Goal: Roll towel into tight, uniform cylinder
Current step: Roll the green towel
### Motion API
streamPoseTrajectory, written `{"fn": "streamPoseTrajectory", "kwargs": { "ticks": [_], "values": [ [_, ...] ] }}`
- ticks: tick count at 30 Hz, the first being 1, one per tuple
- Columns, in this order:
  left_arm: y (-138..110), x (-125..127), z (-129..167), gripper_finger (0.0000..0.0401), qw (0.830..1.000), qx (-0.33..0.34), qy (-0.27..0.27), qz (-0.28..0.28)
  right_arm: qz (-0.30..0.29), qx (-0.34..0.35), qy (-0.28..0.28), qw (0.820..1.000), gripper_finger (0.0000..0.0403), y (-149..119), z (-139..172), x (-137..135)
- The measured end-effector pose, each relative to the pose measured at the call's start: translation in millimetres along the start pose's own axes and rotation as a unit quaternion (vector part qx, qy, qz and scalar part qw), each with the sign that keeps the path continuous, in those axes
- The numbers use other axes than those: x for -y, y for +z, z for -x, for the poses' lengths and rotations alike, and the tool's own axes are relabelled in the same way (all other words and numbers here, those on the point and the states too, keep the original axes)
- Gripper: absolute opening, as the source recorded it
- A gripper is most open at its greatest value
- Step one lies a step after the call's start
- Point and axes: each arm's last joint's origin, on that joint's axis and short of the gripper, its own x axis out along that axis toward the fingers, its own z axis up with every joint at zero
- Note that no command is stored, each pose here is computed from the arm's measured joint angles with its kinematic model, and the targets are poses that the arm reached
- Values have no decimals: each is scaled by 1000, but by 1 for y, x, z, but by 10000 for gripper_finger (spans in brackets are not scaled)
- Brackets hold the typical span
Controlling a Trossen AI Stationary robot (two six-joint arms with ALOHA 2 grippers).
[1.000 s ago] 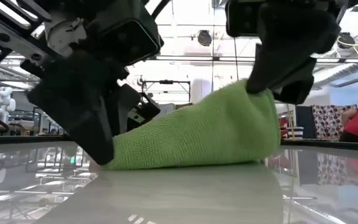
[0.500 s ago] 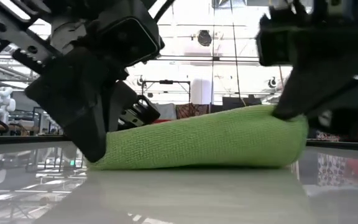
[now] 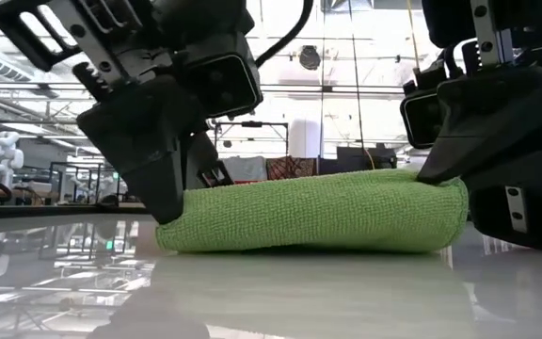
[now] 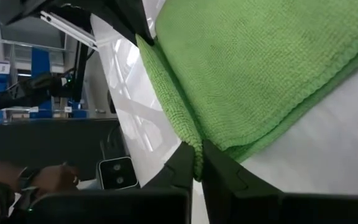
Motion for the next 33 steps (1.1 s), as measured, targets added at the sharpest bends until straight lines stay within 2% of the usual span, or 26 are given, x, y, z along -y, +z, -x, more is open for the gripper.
{"fn": "streamPoseTrajectory", "kwargs": {
  "ticks": [6, 11, 15, 18, 20, 22, 26, 30, 33],
  "values": [
    [1, -6, 4, 17, 999, -6, -16, 40, 15, -10, -1, 1000, 36, -1, 0, 0],
    [-2, -7, 4, 17, 998, -21, -26, 57, 58, -16, 10, 998, 112, -4, 5, -4],
    [-3, -8, 4, 17, 998, -24, -23, 61, 122, -10, 33, 992, 174, -6, 13, -15],
    [-3, -8, 5, 17, 997, -23, -22, 72, 212, 5, 47, 976, 190, -12, 21, -27],
    [-2, -10, 6, 17, 996, -21, -21, 79, 291, 2, 42, 956, 191, -19, 24, -38],
    [-1, -12, 7, 17, 996, -19, -18, 90, 376, -12, 24, 926, 187, -26, 26, -51],
    [0, -17, 10, 17, 994, -17, -12, 108, 536, -34, -51, 842, 177, -38, 24, -70],
    [0, -20, 13, 17, 993, -18, -20, 117, 634, -17, -118, 764, 175, -39, 20, -86],
    [1, -21, 14, 17, 992, -18, -24, 119, 672, -19, -132, 728, 175, -36, 13, -90]
  ]
}}
